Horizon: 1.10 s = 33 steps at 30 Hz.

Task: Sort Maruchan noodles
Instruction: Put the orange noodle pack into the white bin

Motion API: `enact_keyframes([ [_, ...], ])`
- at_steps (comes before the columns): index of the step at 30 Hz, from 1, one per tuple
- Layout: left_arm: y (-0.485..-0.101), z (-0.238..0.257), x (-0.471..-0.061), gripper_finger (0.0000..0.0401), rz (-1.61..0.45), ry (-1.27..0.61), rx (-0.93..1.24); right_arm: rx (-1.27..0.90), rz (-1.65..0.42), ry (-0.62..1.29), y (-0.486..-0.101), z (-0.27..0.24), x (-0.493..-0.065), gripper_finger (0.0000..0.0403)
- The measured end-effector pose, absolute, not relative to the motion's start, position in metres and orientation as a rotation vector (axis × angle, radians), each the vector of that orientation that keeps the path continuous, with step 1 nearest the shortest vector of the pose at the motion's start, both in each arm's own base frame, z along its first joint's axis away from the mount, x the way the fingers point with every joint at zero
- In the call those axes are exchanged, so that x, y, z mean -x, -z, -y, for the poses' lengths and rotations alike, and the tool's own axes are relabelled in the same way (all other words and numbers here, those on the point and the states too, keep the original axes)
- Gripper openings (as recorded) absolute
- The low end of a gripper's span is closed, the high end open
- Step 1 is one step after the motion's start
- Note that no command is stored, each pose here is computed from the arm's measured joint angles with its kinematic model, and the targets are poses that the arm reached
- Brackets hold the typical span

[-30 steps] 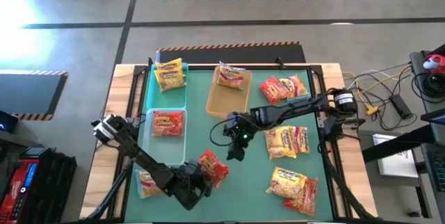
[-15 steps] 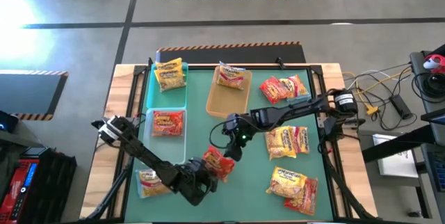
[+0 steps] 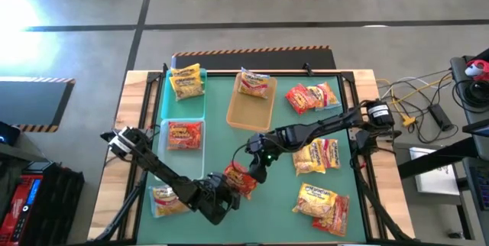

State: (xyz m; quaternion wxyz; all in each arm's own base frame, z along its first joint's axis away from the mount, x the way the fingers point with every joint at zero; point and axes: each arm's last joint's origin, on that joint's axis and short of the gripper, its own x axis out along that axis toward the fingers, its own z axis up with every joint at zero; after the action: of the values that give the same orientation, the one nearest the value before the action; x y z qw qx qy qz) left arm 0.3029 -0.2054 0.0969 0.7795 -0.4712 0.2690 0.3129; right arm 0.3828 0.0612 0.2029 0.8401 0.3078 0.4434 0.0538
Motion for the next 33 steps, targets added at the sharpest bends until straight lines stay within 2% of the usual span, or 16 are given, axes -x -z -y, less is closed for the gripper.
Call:
enact_keyframes([
  [9, -0.097, 0.205, -0.304, 0.0059, -0.579, -0.677, 1.027, -0.634, -0.949, -0.123, -0.179, -0.077, -0.392, 0.0192],
  [23, -0.097, 0.204, -0.305, 0.0059, -0.577, -0.676, 1.033, -0.62, -0.932, -0.127, -0.171, -0.08, -0.396, 0.0189],
  [27, -0.097, 0.204, -0.305, 0.0059, -0.575, -0.674, 1.035, -0.613, -0.948, -0.118, -0.164, -0.082, -0.397, 0.017],
  [33, -0.102, 0.205, -0.305, 0.0059, -0.566, -0.655, 1.041, -0.604, -0.952, -0.119, -0.164, -0.085, -0.396, 0.0116],
])
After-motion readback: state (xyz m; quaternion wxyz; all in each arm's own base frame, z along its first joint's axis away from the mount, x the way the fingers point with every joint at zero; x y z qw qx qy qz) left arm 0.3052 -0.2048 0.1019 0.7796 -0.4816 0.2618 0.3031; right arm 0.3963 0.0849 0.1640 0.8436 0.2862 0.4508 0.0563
